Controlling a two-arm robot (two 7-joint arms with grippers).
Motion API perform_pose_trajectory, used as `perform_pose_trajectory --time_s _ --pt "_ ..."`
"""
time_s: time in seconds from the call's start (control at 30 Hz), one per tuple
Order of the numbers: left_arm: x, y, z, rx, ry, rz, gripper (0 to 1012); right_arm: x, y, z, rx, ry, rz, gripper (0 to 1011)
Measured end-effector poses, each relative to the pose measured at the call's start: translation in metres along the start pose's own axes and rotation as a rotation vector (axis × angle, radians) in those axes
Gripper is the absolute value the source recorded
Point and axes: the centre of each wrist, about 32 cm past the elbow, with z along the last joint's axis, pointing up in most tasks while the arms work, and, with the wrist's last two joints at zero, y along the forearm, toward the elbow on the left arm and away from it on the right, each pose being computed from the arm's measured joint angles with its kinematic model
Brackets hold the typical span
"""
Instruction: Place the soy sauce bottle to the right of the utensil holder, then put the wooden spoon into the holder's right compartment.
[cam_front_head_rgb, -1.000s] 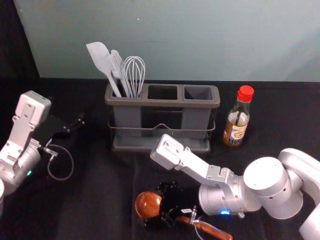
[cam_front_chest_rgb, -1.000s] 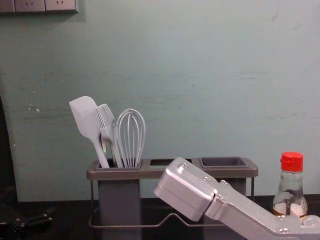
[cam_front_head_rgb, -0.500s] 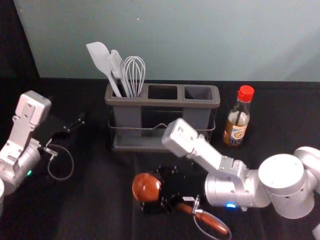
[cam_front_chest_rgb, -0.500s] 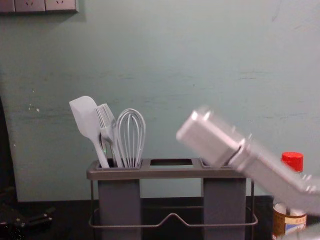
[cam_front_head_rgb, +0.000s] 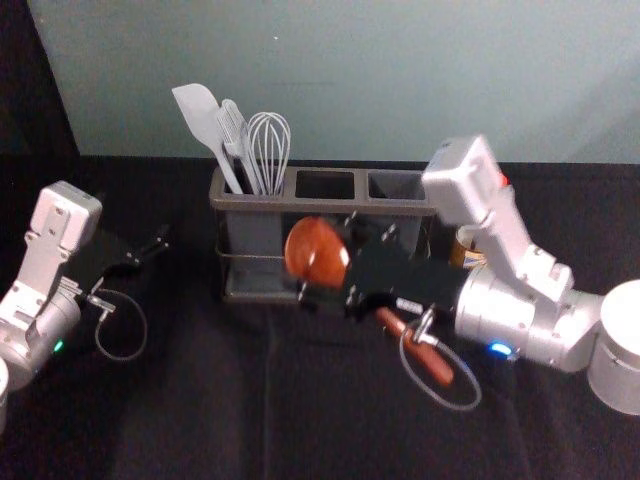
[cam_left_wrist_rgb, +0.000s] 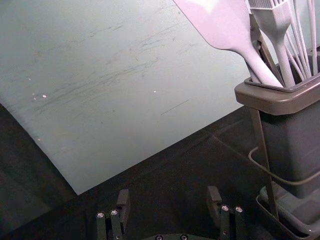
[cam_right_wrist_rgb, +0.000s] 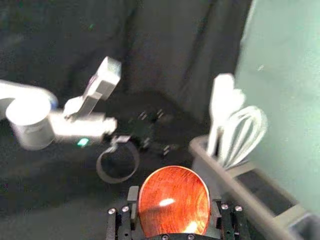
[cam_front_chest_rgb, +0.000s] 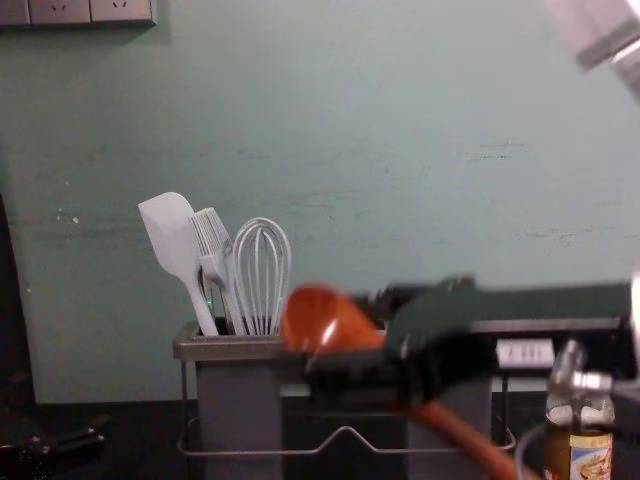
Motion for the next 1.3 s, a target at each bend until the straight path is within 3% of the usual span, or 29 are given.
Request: perform_pose_trajectory --time_s 0.4,0.7,1.03,1.3 --pt "0.0000 0.0000 0.0000 0.000 0.000 0.000 1005 0.022 -0.004 0.013 0.153 -0.001 -0.171 837" --pt "0.0000 0.0000 0.0000 0.000 0.000 0.000 1005 0.042 0.013 0.024 0.245 -0.002 -0.248 837" --pt "0.0000 0.0000 0.0000 0.000 0.000 0.000 1005 0.061 0.040 0.018 0.332 -0.013 -0.308 838" --pt "0.0000 0.0000 0.0000 0.000 0.000 0.000 1005 0.071 0.053 0.011 0.390 -0.027 -0.332 837"
